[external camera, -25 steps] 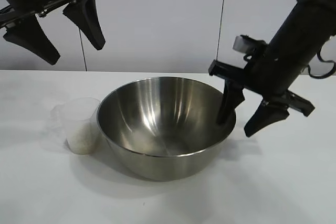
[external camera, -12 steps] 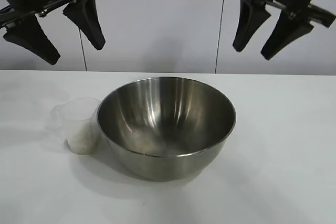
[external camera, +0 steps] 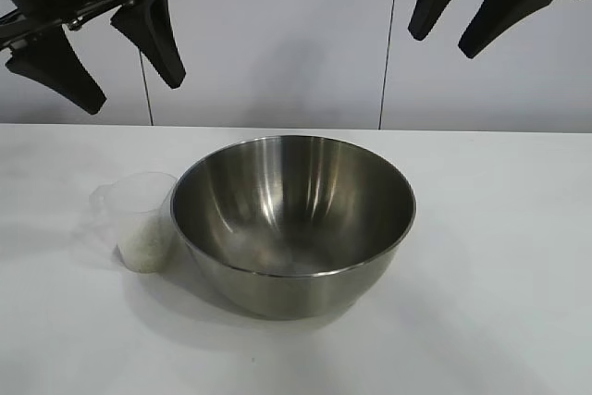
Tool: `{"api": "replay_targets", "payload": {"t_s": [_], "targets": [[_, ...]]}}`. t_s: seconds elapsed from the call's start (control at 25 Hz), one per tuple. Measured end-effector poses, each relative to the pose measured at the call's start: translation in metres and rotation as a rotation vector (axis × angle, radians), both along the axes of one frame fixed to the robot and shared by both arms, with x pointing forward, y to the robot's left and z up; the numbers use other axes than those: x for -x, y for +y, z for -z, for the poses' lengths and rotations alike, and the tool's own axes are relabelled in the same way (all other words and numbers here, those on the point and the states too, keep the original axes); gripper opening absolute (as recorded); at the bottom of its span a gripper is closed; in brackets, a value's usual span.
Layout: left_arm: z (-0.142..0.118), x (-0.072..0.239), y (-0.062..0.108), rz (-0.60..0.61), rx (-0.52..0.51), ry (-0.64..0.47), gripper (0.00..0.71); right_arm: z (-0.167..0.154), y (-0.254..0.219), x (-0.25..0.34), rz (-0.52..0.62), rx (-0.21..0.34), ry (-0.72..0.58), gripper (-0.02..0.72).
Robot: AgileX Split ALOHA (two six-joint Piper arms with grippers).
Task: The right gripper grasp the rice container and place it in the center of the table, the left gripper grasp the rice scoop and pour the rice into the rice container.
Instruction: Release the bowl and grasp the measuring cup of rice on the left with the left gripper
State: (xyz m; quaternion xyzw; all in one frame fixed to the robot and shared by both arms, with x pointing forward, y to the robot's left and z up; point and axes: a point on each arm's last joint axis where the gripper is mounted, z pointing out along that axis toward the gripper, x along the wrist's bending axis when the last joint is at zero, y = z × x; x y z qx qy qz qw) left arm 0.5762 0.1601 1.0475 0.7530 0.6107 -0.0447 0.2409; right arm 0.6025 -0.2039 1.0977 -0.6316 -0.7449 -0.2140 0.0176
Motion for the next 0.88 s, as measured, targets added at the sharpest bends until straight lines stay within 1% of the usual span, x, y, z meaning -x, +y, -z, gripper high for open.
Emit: {"api": "replay_targets", "payload": {"t_s": [0.28, 0.56, 0.88], "targets": [[0.000, 0.000, 0.000, 0.000, 0.000, 0.000, 0.586, 0.000, 0.001, 0.000, 0.012, -0.011, 0.007, 0.370], [0.000, 0.000, 0.000, 0.000, 0.000, 0.000, 0.586, 0.026, 0.000, 0.005, 0.027, -0.003, 0.069, 0.370], [0.000, 0.000, 0.000, 0.000, 0.000, 0.000, 0.586, 0.027, 0.000, 0.004, 0.030, -0.005, 0.066, 0.370]]}}
